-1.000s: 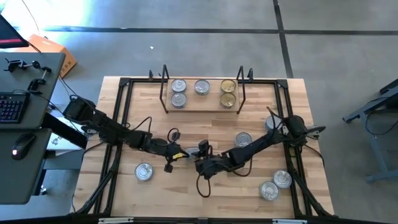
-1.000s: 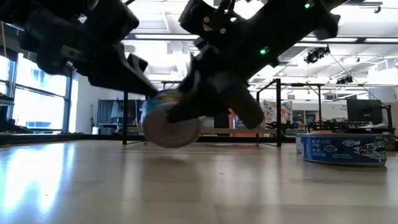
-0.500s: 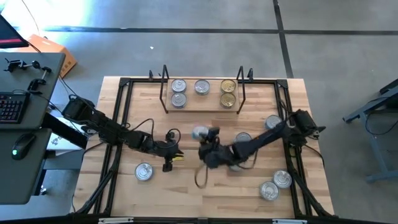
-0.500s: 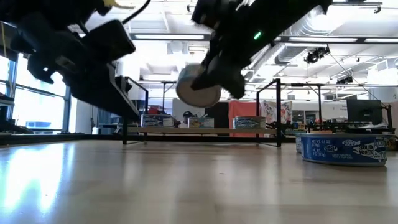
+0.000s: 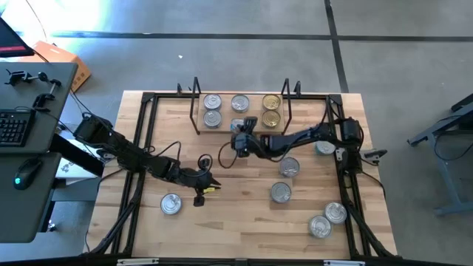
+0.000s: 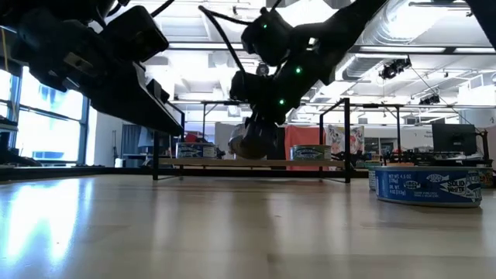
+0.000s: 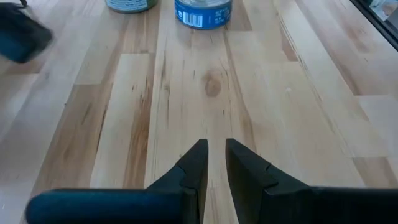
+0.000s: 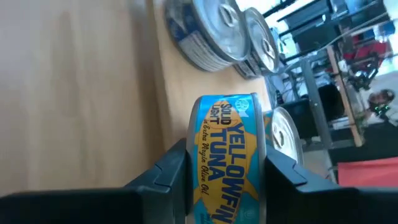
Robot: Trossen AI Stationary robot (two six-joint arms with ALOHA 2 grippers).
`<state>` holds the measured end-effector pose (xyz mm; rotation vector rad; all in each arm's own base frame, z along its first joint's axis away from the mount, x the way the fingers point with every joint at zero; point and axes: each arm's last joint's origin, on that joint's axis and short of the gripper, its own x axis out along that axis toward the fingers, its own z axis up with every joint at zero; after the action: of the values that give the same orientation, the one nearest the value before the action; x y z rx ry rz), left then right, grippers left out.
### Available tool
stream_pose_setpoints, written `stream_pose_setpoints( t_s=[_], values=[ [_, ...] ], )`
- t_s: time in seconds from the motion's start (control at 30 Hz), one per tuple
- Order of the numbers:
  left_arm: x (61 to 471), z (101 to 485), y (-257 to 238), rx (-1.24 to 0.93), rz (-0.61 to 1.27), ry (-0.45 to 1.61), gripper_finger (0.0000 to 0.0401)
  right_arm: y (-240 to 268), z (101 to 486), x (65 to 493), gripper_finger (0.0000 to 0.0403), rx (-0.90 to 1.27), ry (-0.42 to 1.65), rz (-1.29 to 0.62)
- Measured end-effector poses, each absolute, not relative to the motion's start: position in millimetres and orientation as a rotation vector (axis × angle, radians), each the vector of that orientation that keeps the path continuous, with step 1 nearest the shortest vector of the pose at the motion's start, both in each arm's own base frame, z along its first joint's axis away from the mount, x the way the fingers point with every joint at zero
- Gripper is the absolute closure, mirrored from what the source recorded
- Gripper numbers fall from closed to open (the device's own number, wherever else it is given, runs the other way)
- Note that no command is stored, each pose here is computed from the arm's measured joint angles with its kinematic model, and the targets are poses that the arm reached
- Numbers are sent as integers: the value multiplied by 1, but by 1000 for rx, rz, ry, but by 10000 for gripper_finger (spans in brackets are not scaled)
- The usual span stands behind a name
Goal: Stack canned seafood by type on shelf
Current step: Put the yellow-blue tuna can on the shelf aligned with the other yellow-blue tuna can
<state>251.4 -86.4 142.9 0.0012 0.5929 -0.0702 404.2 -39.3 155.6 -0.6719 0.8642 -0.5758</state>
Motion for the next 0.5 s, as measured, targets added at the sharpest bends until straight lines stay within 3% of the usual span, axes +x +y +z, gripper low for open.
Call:
stream_pose_setpoints(
  t_s=[0.23,0.5],
  values=[
    [251,143,-86,4,-71,593,354,-51,151,405,281,-652,875,-585],
    [251,143,-86,8,-72,592,354,-49,143,404,196,-604,886,-481]
  ],
)
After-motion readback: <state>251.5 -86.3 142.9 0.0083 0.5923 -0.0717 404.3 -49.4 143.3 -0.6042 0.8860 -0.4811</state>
